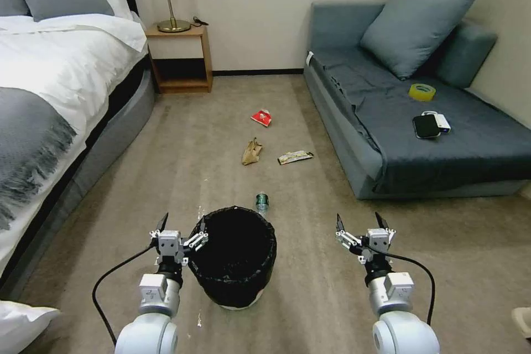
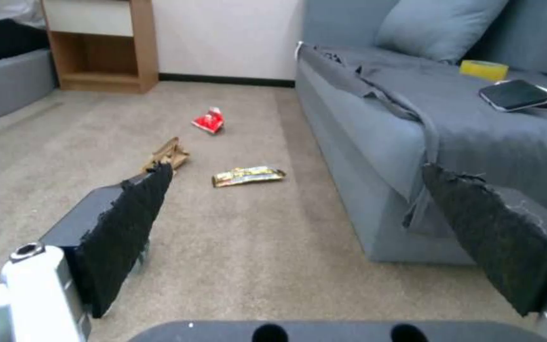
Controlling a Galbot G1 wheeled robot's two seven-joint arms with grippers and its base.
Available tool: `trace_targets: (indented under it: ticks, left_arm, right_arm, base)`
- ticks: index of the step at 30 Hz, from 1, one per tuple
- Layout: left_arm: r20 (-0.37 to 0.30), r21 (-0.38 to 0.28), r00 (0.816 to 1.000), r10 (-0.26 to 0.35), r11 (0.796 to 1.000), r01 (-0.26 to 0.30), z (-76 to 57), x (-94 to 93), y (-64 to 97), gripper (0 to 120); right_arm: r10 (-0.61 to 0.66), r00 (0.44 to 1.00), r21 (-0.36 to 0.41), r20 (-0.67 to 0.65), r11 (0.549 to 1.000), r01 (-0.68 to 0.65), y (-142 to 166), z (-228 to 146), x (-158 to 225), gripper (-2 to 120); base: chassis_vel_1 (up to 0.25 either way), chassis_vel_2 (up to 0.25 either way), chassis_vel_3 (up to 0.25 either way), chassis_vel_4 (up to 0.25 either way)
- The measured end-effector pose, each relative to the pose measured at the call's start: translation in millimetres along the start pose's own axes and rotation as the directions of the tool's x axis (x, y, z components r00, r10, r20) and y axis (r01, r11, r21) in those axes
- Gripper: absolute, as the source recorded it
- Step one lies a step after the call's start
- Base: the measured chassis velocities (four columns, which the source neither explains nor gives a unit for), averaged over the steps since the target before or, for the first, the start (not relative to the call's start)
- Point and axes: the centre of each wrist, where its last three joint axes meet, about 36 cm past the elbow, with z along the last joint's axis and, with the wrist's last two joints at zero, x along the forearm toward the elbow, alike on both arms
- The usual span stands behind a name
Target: Pick up the trash bin, then pick up the garbage on the floor and place it into the trash bin.
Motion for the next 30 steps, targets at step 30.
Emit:
trace_targets:
  ticks: [30]
  left_arm:
    - [-0.035,0.048,0.991,-0.126,0.991,0.128,-21.6,46.1,3.6,100]
  right_arm:
    - [0.097,0.995,0.059,-0.035,0.994,-0.095,31,-20,51,100]
  base:
    - [0.000,0.000,0.000,0.000]
